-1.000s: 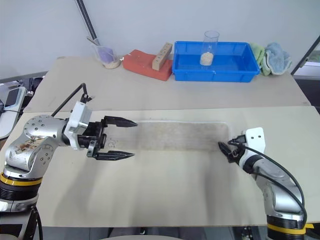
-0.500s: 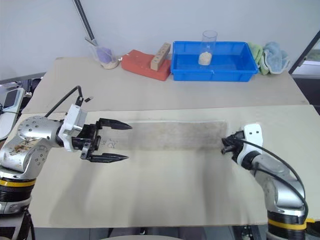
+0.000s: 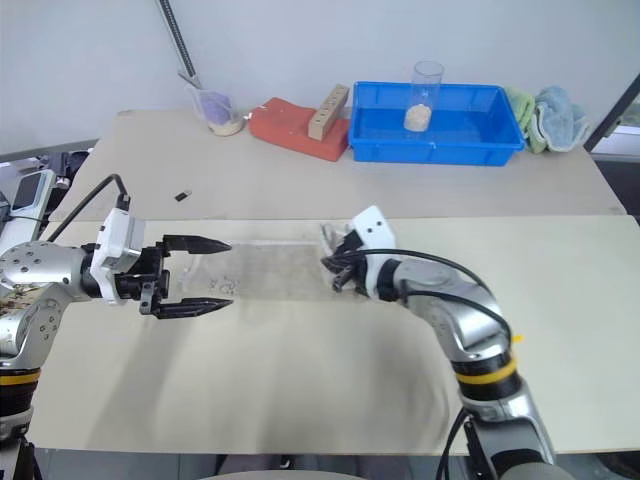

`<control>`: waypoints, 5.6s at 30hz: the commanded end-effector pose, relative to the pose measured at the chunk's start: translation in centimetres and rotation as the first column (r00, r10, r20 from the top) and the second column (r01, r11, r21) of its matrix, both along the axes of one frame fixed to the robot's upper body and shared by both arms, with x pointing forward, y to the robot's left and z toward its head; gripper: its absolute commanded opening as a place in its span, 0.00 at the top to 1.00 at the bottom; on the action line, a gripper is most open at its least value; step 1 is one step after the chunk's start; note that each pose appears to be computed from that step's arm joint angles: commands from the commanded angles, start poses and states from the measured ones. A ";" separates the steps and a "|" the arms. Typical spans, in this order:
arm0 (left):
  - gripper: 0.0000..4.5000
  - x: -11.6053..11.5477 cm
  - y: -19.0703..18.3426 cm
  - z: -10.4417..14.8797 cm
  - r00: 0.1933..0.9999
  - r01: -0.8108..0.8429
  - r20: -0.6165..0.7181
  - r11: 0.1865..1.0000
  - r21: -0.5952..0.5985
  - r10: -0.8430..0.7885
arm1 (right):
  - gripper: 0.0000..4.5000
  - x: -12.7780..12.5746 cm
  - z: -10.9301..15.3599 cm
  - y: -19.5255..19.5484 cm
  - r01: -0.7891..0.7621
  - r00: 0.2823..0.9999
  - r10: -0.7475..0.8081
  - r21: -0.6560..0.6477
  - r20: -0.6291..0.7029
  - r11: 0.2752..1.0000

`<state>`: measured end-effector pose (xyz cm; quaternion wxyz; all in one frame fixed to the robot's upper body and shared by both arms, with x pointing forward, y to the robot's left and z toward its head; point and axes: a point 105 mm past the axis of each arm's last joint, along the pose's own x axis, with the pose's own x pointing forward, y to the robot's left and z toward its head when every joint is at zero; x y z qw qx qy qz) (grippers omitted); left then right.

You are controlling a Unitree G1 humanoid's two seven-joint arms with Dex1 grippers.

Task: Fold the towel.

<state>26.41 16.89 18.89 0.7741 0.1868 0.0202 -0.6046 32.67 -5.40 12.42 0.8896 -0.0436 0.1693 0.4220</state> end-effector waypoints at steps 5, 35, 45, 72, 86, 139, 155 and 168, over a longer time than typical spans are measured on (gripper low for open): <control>0.00 -0.3 0.1 0.6 0.997 -0.050 0.055 0.999 -0.007 0.050 | 0.72 1.4 0.6 1.6 -0.006 0.998 0.006 0.007 0.056 1.000; 0.00 1.2 4.5 -10.0 0.242 -0.968 -0.554 0.239 -0.080 0.796 | 0.02 -2.7 8.0 2.5 -0.389 0.815 0.442 -0.212 0.375 0.897; 0.29 3.2 1.8 -11.2 0.161 -0.979 -0.597 0.205 0.007 0.786 | 0.01 -3.5 8.3 0.8 -0.473 0.771 0.539 -0.261 0.339 0.842; 0.99 5.1 -16.1 -1.9 0.937 -0.344 -0.134 0.919 -0.192 0.323 | 0.01 -7.1 7.3 -12.1 -0.269 0.933 0.339 -0.387 0.122 0.882; 0.23 3.3 -17.4 -1.8 0.987 -0.125 -0.129 0.970 -0.210 0.100 | 0.01 -7.9 7.7 -12.4 -0.144 0.970 0.195 -0.305 0.147 0.941; 0.00 -0.3 -4.2 4.2 0.988 0.108 0.116 0.994 -0.022 -0.105 | 0.99 4.2 2.5 -20.5 0.541 0.839 -0.540 -0.009 0.065 0.841; 0.00 2.9 1.9 1.5 0.949 -0.295 0.140 0.951 0.091 0.281 | 0.07 2.4 8.8 -22.5 0.520 0.812 -0.472 -0.059 0.343 0.852; 0.00 0.8 9.5 -0.5 0.855 -0.518 0.126 0.824 0.227 0.503 | 0.07 -5.2 10.0 -19.4 -0.013 0.954 0.126 -0.379 0.274 0.925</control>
